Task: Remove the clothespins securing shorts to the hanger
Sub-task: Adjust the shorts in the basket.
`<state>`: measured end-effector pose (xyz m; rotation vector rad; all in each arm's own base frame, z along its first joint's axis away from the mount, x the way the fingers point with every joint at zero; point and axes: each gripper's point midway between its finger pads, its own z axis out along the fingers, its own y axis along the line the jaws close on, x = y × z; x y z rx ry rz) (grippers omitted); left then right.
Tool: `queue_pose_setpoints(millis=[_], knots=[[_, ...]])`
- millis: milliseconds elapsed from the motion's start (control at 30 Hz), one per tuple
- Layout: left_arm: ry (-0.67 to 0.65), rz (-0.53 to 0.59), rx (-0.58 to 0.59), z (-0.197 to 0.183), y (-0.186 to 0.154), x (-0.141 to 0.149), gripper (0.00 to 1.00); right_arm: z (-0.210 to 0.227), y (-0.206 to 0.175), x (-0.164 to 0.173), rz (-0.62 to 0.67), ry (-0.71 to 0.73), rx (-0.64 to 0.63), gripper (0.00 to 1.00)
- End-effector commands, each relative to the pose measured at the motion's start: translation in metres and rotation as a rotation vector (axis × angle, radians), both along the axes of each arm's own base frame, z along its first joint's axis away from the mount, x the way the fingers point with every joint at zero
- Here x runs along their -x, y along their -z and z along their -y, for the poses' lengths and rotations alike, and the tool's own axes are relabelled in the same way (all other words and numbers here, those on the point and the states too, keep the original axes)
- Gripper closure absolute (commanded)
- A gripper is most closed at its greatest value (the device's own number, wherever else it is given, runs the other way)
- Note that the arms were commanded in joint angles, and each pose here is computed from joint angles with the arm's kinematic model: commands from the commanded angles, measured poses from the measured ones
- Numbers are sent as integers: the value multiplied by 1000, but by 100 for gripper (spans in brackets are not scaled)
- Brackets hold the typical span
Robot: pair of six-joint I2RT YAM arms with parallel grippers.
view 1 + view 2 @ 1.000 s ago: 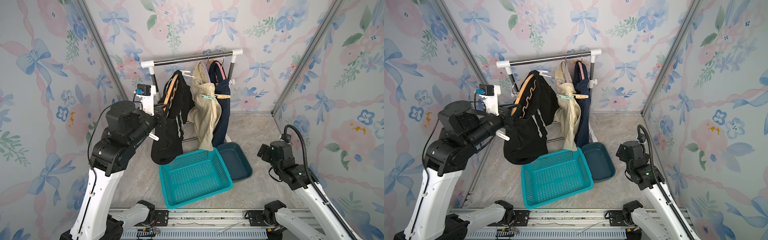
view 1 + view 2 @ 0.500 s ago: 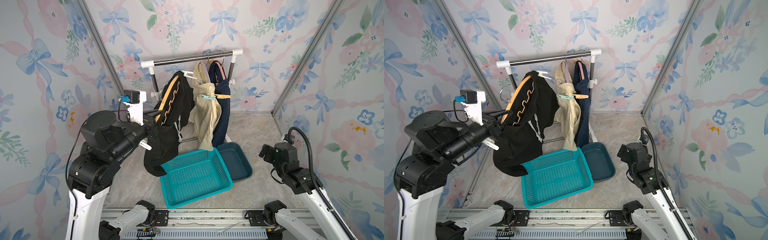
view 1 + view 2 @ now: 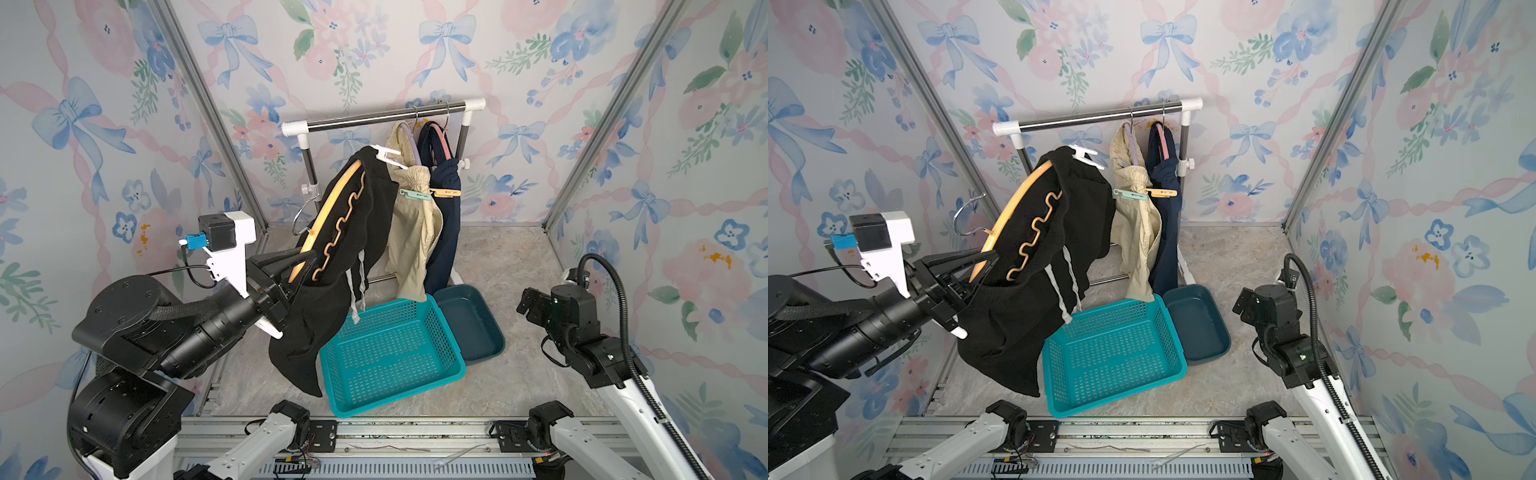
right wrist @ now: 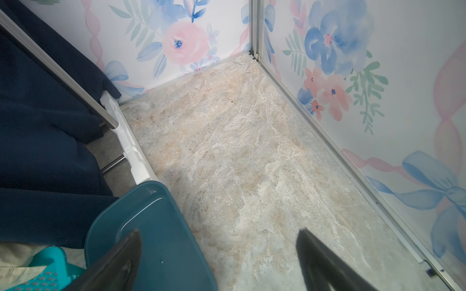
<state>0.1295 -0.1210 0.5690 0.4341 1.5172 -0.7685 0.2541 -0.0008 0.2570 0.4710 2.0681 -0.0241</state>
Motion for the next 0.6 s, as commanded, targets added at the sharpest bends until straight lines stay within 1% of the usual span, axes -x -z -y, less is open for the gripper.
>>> queue_pose_setpoints(millis=[0, 100, 167, 233, 333, 433, 567], knots=[[148, 149, 58, 9, -38, 38, 100, -1, -6, 4, 4, -7, -31, 4], [241, 148, 55, 19, -40, 50, 100, -2, -3, 9, -1, -11, -43, 3], [264, 161, 54, 20, -44, 56, 100, -2, -3, 12, 0, -18, -52, 4], [258, 173, 50, 19, -46, 56, 100, -3, -3, 15, 5, -23, -61, 3], [247, 158, 43, 22, -41, 45, 100, -4, -5, 18, 10, -30, -72, 3], [242, 134, 49, 28, -31, 26, 100, -7, -8, 19, 20, -50, -85, 3], [241, 136, 45, 34, -18, 6, 100, -10, -12, 22, 22, -71, -100, 3]])
